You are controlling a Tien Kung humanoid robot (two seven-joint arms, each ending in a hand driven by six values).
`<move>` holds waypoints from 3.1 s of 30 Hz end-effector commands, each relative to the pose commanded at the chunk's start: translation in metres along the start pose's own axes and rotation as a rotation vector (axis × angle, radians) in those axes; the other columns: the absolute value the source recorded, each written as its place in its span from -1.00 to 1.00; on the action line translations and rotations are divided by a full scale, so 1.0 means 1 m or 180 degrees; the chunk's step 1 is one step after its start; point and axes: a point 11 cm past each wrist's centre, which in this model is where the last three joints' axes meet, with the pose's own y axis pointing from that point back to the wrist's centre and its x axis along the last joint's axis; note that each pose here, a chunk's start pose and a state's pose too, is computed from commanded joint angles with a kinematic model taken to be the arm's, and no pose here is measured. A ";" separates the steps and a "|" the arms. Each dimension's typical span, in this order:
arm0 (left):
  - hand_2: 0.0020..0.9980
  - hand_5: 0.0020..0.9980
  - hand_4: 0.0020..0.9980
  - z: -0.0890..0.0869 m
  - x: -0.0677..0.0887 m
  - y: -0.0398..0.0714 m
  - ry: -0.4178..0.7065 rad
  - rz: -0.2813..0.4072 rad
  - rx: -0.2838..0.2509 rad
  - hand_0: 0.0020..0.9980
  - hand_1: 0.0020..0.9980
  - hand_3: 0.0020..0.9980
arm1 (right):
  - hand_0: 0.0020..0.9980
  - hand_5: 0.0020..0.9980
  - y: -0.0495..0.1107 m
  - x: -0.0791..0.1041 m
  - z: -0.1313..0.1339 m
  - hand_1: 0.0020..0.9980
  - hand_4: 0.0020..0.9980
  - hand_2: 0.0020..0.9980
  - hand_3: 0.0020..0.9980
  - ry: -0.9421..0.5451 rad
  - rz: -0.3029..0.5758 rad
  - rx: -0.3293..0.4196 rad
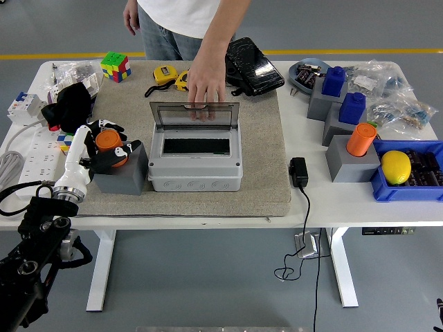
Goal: Fetch the battery,place it into the box,close the lid of the box
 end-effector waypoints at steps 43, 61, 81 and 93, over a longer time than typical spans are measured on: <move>-0.71 -0.72 0.87 0.035 0.006 -0.013 -0.0185 0.0270 -0.0334 -0.83 -0.77 -0.77 | 0.67 1.00 0.000 0.002 -0.002 0.62 1.00 0.54 0.59 0.0001 0.0011 0.0010; -0.71 -0.62 0.53 0.171 -0.035 0.010 -0.2012 0.0050 -0.1445 -0.82 -0.76 -0.77 | 0.67 1.00 -0.001 0.004 -0.006 0.62 1.00 0.54 0.59 0.0001 0.0028 0.0031; -0.69 -0.46 0.35 0.148 -0.129 0.031 -0.3458 -0.0723 -0.1658 -0.79 -0.74 -0.74 | 0.67 1.00 -0.001 0.006 -0.011 0.62 1.00 0.55 0.59 0.0005 0.0037 0.0059; -0.69 -0.44 0.30 0.125 -0.153 0.018 -0.3690 -0.0970 -0.1647 -0.79 -0.74 -0.74 | 0.67 1.00 0.000 0.004 -0.013 0.62 1.00 0.54 0.59 0.0012 0.0032 0.0075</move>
